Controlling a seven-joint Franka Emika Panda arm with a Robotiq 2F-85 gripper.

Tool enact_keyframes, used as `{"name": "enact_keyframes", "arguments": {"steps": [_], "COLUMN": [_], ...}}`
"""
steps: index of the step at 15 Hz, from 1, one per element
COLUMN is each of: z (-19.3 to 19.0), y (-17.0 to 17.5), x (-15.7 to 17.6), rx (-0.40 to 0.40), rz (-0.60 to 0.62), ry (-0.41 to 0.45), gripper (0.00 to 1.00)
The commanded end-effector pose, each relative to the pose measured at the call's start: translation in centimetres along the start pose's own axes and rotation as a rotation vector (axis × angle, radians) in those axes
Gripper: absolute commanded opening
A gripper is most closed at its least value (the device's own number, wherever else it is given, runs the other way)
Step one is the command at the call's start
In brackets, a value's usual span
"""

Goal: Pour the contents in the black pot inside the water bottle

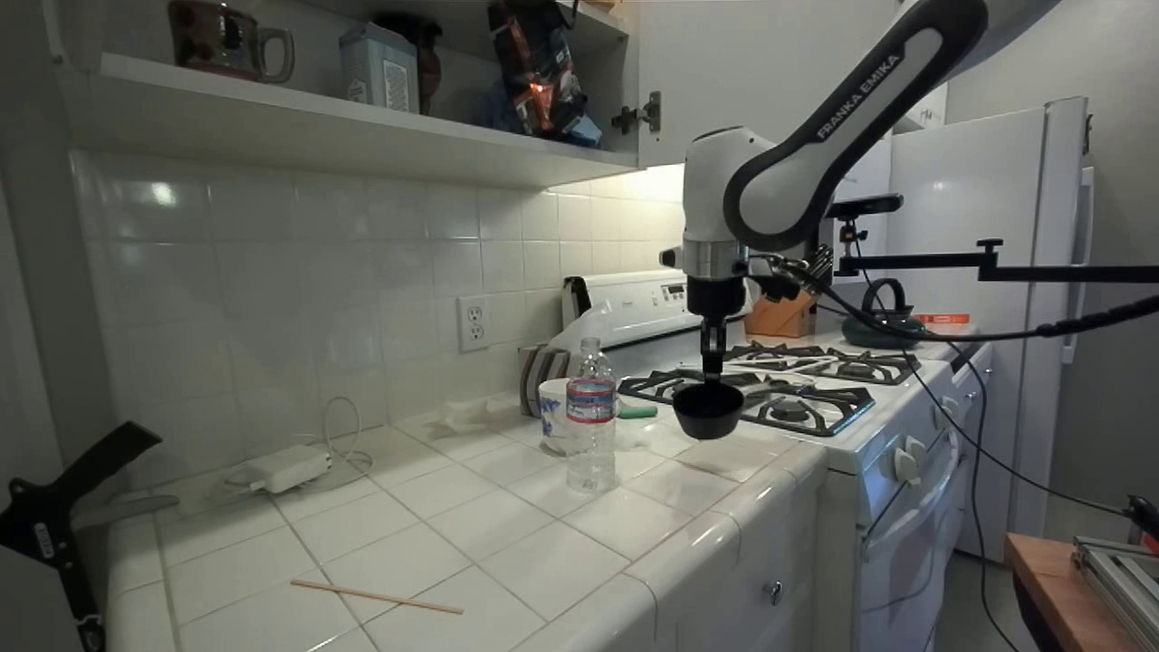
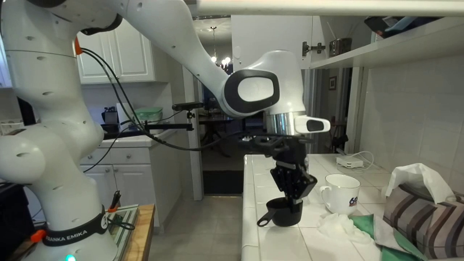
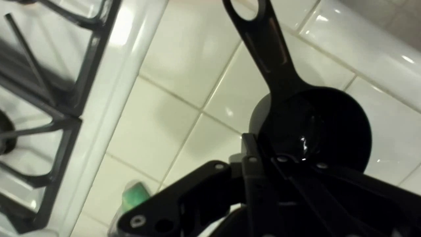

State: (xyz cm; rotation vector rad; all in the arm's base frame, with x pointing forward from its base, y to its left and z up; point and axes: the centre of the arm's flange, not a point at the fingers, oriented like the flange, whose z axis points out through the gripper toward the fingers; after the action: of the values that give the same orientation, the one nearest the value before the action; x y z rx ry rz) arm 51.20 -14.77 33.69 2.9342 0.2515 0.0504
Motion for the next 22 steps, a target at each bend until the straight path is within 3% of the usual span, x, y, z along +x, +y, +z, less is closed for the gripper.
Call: {"name": "enact_keyframes", "arguments": {"steps": [1,4,5,7,8,11,16,19,22], "z": [3.8,5.8,6.1,6.0,5.1,-0.3,-9.7,-15.9,-20.0], "y": [1.4,2.1,2.4,3.1,3.6,4.2,0.8,-1.9,-4.2], "x": [-0.4,-0.6,-0.8,-0.7,-0.5,0.5,0.6,-2.4,-5.3], "rx": [0.164,0.297,0.339,0.421,0.423,0.3,0.084,0.003,-0.016], "rz": [0.128,0.255,0.298,0.376,0.395,0.326,0.047,-0.091,-0.112], "ry": [-0.026,-0.015,-0.007,0.032,0.05,0.097,0.093,0.124,0.117], "gripper": [0.01,0.01,0.19,0.34,0.42,0.62,0.97,1.0,1.0]}}
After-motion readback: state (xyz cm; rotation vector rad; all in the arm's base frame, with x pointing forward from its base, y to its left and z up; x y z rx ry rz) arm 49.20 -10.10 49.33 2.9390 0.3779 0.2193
